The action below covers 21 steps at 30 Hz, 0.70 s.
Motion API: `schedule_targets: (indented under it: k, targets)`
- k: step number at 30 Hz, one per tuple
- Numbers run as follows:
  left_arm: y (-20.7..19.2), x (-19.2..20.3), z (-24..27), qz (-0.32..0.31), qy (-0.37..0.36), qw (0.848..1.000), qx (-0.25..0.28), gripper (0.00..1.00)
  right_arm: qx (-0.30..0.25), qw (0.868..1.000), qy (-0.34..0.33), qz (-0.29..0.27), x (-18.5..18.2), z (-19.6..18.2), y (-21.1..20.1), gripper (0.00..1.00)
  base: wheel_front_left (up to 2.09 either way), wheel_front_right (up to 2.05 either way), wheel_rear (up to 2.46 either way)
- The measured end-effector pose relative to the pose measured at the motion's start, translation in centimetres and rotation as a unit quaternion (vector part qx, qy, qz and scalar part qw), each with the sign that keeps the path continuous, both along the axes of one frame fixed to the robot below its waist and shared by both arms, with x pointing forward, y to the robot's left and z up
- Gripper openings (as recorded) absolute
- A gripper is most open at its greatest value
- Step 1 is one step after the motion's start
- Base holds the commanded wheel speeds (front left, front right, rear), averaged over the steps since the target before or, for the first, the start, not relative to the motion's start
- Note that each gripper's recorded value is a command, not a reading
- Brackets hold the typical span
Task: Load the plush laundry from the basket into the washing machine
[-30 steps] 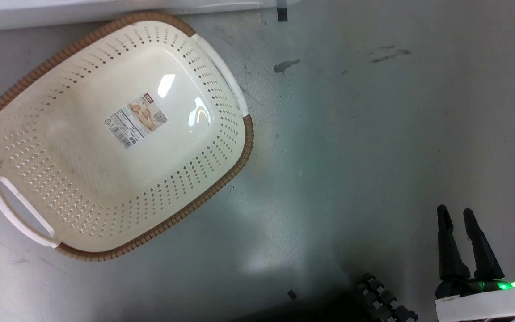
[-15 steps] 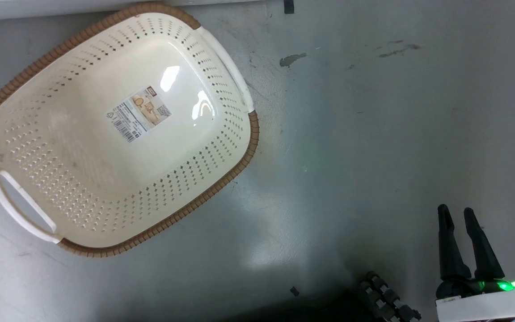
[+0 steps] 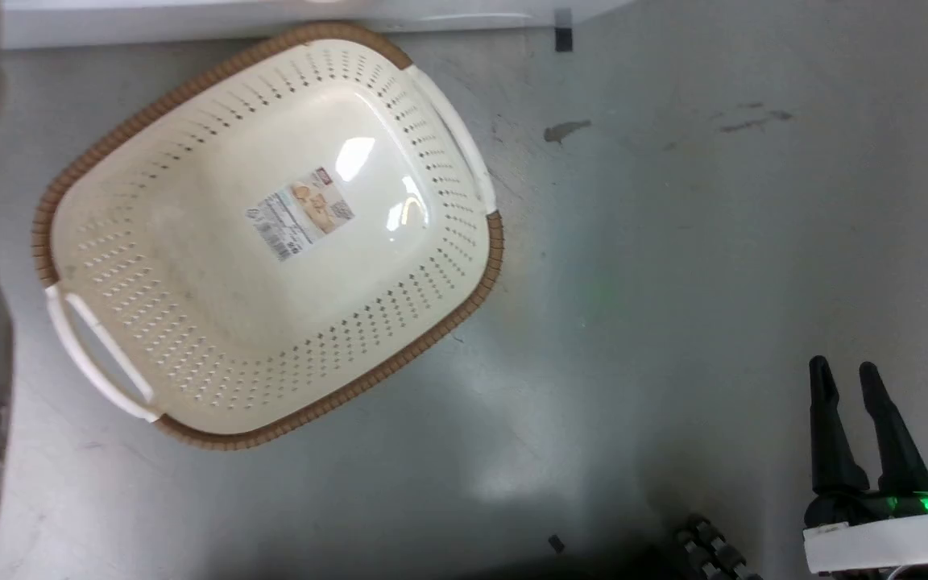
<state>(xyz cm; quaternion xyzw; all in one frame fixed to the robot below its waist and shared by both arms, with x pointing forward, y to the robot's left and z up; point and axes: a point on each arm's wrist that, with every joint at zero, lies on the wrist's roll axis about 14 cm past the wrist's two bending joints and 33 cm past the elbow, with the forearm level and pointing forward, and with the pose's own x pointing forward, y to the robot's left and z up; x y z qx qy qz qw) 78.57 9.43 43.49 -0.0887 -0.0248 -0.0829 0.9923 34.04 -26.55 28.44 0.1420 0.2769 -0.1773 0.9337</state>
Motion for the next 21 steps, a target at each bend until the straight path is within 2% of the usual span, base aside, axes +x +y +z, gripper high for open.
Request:
schedule_targets:
  k: [16,20,21]
  targets:
    - [-0.8,-6.4,2.8,-0.024,0.012,1.0,0.0,1.0,0.012,0.997,-0.066,0.048,4.8,3.4,1.9,1.0,0.0,0.0,0.0]
    - [-0.6,-8.4,3.7,-0.028,0.013,1.0,-0.002,1.0,0.015,0.995,-0.082,0.058,5.3,4.6,2.5,1.0,0.0,0.0,0.0]
    - [-0.3,-10.1,4.4,-0.029,0.013,0.999,-0.002,1.0,0.017,0.993,-0.094,0.066,5.7,5.6,2.9,1.0,0.0,0.0,0.0]
